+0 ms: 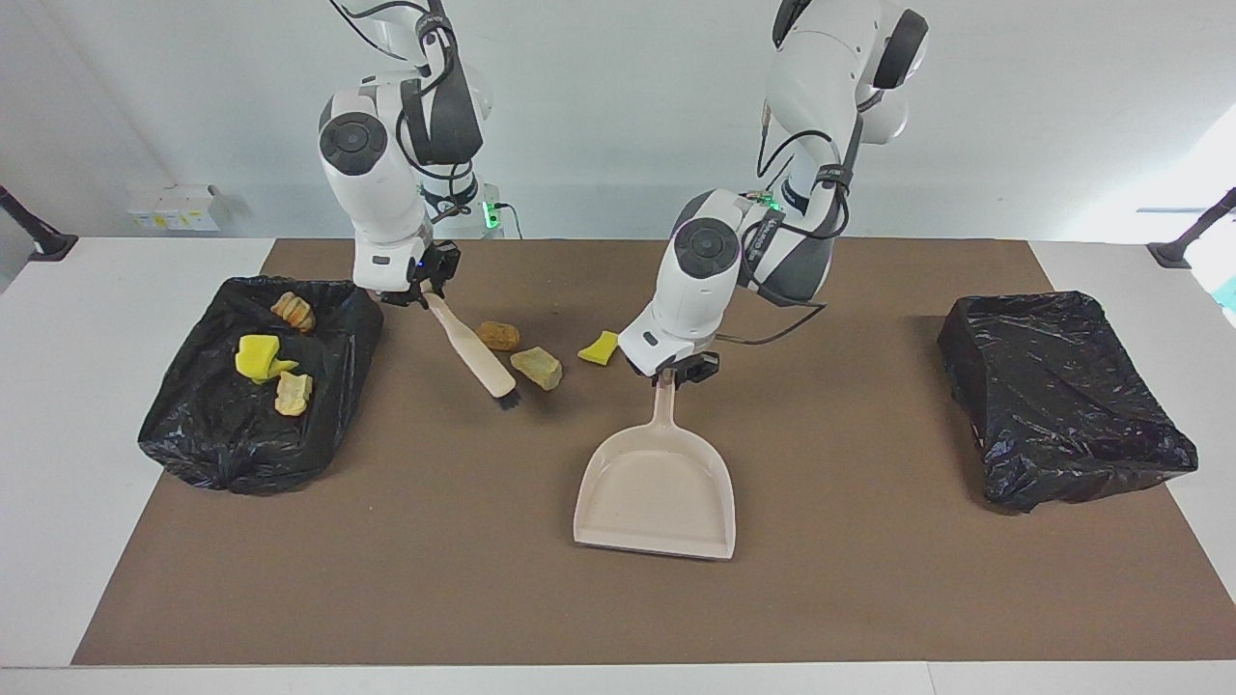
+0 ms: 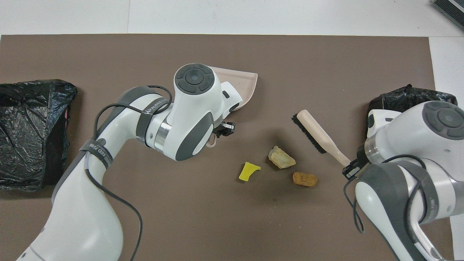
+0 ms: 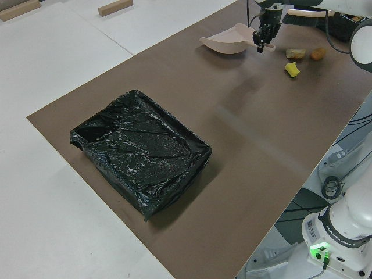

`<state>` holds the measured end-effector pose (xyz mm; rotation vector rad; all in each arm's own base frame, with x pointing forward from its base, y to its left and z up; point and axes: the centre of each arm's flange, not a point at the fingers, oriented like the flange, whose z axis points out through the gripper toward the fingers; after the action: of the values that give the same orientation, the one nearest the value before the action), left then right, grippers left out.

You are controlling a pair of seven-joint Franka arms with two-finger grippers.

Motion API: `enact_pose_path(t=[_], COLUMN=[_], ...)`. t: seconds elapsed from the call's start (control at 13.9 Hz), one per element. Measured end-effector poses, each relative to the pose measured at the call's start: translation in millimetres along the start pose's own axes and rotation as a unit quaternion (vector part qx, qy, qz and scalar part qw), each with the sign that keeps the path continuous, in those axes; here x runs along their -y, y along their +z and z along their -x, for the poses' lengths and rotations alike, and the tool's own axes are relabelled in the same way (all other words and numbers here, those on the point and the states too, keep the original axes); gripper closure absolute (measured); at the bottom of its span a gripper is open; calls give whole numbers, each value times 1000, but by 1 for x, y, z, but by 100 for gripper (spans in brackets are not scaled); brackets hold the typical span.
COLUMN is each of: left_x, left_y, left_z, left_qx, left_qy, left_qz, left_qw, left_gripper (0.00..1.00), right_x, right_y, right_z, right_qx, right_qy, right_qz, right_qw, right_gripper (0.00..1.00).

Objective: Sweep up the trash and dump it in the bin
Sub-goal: 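Sweep the crusts with the brush while the left gripper lowers the dustpan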

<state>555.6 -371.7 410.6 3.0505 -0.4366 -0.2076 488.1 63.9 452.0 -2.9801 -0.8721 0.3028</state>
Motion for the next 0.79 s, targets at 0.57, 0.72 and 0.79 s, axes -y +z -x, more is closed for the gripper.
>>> enact_pose_path(t=[0.57,0.72,0.79], left_x=[114,143,154], left_y=[-47,-36,-27], left_z=[90,117,130], left_qx=[47,68,81], left_qy=[259,328,356], left_qz=[-17,-22,-23], left_qw=[965,942,931], left_gripper=[67,67,67], right_x=[29,40,48], right_y=[45,71,84], right_z=[55,74,80], right_qx=[23,26,28], right_qy=[179,224,238], right_qz=[-3,-2,0], right_qw=[984,974,971], right_gripper=[74,74,74])
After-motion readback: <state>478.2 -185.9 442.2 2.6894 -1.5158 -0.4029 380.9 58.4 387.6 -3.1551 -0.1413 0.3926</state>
